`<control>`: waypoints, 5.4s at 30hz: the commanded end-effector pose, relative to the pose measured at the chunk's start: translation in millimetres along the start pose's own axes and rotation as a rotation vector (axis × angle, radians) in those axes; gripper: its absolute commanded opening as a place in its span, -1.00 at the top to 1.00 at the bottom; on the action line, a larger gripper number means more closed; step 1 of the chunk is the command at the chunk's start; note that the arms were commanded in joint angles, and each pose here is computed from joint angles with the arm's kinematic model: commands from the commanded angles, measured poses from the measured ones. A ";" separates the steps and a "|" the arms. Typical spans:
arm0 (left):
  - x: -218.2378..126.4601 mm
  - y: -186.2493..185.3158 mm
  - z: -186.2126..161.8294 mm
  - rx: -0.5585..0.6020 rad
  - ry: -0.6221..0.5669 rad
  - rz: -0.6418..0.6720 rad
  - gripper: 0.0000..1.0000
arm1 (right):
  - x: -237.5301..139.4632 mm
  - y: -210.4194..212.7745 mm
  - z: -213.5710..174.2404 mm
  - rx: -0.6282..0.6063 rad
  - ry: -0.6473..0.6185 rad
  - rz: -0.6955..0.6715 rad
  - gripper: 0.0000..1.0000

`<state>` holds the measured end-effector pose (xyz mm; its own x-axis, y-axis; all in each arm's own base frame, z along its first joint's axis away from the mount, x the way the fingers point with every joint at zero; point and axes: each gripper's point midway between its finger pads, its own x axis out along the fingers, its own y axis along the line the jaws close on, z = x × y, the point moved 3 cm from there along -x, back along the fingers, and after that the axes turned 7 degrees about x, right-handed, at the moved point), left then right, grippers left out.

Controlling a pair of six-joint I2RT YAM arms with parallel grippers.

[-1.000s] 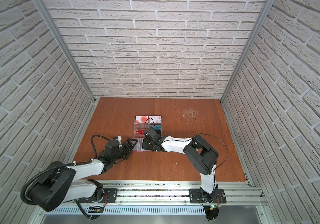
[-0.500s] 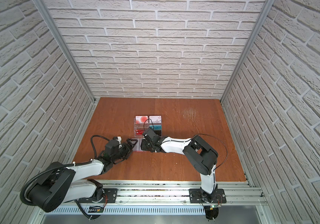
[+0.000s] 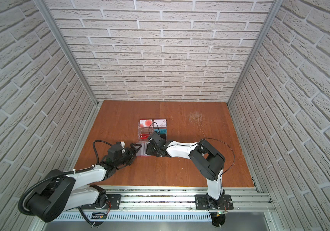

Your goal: Take the credit cards out of the card holder

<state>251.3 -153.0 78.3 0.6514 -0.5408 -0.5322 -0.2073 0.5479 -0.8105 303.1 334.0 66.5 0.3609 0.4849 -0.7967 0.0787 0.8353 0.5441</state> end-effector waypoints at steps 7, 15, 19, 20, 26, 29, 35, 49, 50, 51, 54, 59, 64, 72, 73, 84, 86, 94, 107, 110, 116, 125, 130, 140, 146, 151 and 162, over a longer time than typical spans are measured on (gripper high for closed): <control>-18.7 -55.5 26.5 0.009 -0.039 -0.098 -0.96 | -16.2 -6.7 3.5 -0.028 -0.028 -0.035 0.32; 14.6 -39.6 44.6 -0.017 -0.029 -0.058 -0.96 | -25.6 2.4 12.4 -0.039 -0.044 -0.020 0.32; 27.1 -31.4 44.5 -0.028 -0.017 -0.048 -0.96 | -25.1 2.6 17.5 -0.037 -0.040 -0.025 0.32; 27.7 -29.0 44.6 -0.024 -0.019 -0.039 -0.96 | -23.9 3.3 18.0 -0.036 -0.037 -0.024 0.32; 26.3 -12.6 37.4 -0.032 -0.011 -0.001 -0.96 | -16.5 7.9 19.4 -0.030 -0.025 -0.007 0.31; 24.8 -3.6 33.3 -0.037 -0.009 0.017 -0.96 | -13.1 8.7 19.6 -0.027 -0.022 -0.003 0.31; 22.7 8.9 26.2 -0.054 -0.006 0.028 -0.96 | -7.2 5.5 17.1 -0.021 -0.011 -0.009 0.32; 19.7 19.5 20.6 -0.062 -0.005 0.047 -0.96 | -1.0 -6.3 8.0 -0.007 0.005 -0.027 0.31; 19.6 20.0 20.3 -0.064 -0.004 0.048 -0.96 | -0.5 -6.9 7.8 -0.006 0.006 -0.028 0.31; 19.5 20.4 20.1 -0.064 -0.004 0.049 -0.96 | -0.3 -6.5 7.2 -0.007 0.007 -0.027 0.31; 19.0 20.6 19.7 -0.063 -0.005 0.048 -0.96 | 1.1 -6.3 5.7 -0.009 0.011 -0.028 0.31; 18.3 21.6 18.9 -0.064 -0.003 0.050 -0.96 | 4.1 -8.1 2.4 -0.008 0.017 -0.034 0.27; 17.4 23.1 18.0 -0.068 -0.004 0.052 -0.96 | 7.6 -7.0 -0.3 -0.008 0.024 -0.033 0.21; 16.6 25.3 15.8 -0.070 0.000 0.055 -0.96 | 14.7 -2.9 -3.5 0.006 0.037 -0.012 0.14; 16.7 25.1 15.9 -0.071 -0.001 0.054 -0.96 | 14.5 -1.1 -2.9 0.007 0.037 -0.006 0.14; 16.4 28.7 13.6 -0.080 -0.001 0.054 -0.97 | 7.8 20.8 -3.3 0.015 0.015 0.098 0.21; 16.2 28.6 13.3 -0.082 -0.001 0.052 -0.96 | 6.0 22.9 -3.4 0.016 0.009 0.106 0.23; 15.9 31.0 11.6 -0.085 0.001 0.053 -0.96 | -1.6 28.8 -1.0 0.023 -0.007 0.135 0.28; 15.2 32.2 10.9 -0.089 0.001 0.051 -0.96 | -12.0 34.4 -2.8 0.013 -0.019 0.144 0.49; 14.9 32.5 10.6 -0.088 0.001 0.052 -0.96 | -14.0 34.8 -2.1 0.013 -0.023 0.144 0.51; 14.7 31.7 10.9 -0.092 -0.001 0.049 -0.96 | -15.0 35.2 -2.8 0.009 -0.023 0.142 0.56; 14.1 29.8 11.5 -0.092 -0.001 0.043 -0.96 | -13.3 35.8 -6.4 0.004 -0.013 0.140 0.65; 13.0 29.4 11.7 -0.091 -0.003 0.044 -0.96 | -14.5 39.1 -8.9 -0.002 -0.011 0.146 0.70; 10.0 26.0 14.0 -0.090 -0.006 0.035 -0.96 | -13.0 46.8 -9.2 -0.014 -0.003 0.153 0.73; 5.9 23.6 17.7 -0.093 -0.008 0.031 -0.96 | -4.4 52.5 -7.1 -0.016 0.004 0.154 0.72; 1.3 24.1 20.8 -0.098 -0.013 0.032 -0.96 | 3.3 58.6 -5.8 -0.014 0.015 0.163 0.70; -16.2 21.5 33.8 -0.111 -0.043 0.026 -0.96 | 11.7 66.6 -8.5 -0.008 0.039 0.194 0.56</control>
<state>265.3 -114.1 79.1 0.6840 -0.5002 -0.5311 -0.3026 0.4679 -0.8304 300.8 384.3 75.7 0.3145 0.6048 -0.7317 0.0352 0.7628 0.6457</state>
